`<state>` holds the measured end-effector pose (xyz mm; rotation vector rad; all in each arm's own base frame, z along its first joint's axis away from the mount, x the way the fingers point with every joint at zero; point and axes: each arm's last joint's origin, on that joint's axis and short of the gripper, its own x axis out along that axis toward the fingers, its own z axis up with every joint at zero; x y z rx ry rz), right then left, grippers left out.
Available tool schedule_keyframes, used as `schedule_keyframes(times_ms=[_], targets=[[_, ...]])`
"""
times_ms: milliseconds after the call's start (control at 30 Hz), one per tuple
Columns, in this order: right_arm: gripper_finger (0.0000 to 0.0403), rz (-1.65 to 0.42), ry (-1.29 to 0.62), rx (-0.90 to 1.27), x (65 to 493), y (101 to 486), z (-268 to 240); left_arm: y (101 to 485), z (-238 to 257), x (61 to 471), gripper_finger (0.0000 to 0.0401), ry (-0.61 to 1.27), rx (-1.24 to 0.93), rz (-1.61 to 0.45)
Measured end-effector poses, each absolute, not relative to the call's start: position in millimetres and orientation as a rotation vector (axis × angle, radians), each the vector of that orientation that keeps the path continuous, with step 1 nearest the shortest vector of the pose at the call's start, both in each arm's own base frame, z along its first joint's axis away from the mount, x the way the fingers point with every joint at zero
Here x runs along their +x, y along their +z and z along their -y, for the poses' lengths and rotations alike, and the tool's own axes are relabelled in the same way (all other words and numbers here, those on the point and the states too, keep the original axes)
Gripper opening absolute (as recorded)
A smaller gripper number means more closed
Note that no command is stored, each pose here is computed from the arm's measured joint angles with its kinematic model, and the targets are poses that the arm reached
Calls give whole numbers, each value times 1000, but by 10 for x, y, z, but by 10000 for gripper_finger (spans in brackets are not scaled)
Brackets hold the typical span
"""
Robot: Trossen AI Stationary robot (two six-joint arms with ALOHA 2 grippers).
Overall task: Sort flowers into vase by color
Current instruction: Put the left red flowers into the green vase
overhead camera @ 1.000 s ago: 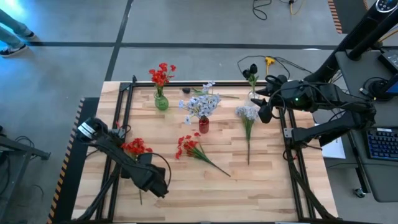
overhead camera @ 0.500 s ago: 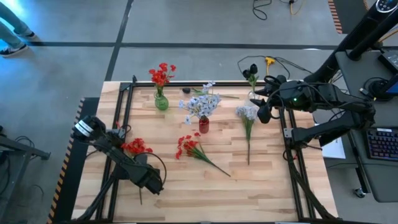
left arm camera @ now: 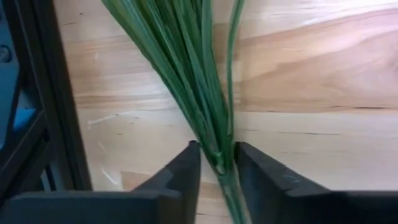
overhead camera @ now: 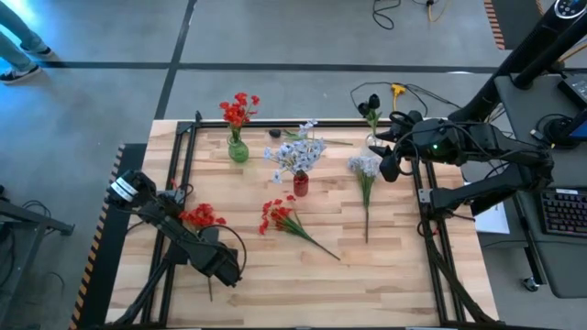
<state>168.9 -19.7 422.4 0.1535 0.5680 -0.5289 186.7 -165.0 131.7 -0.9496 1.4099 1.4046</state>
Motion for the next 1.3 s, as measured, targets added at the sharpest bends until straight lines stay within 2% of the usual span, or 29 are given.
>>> schedule_keyframes(times_ms=[167, 500, 667, 900, 1033, 1133, 1300], targets=[[178, -568, -529, 153, 1689, 4224, 197, 1310, 1649, 1869, 13, 1402, -949, -1402], [178, -583, -528, 144, 1680, 4214, 196, 1350, 1669, 1849, 2, 1399, -920, -1360], [178, -598, -535, 139, 1671, 4201, 197, 1655, 1820, 1995, 1, 1260, -847, -1120], [178, -598, -537, 137, 1671, 4201, 198, 2337, 1964, 2125, 0, 1076, -612, -697], [178, -598, -537, 138, 1671, 4201, 199, 2653, 1922, 2152, 0, 1049, -493, -573], [178, -598, -537, 137, 1670, 4201, 198, 2769, 1882, 2194, 0, 943, -350, -457], [178, -602, -538, 136, 1675, 4188, 198, 2962, 1746, 2249, 0, 896, -216, -293]])
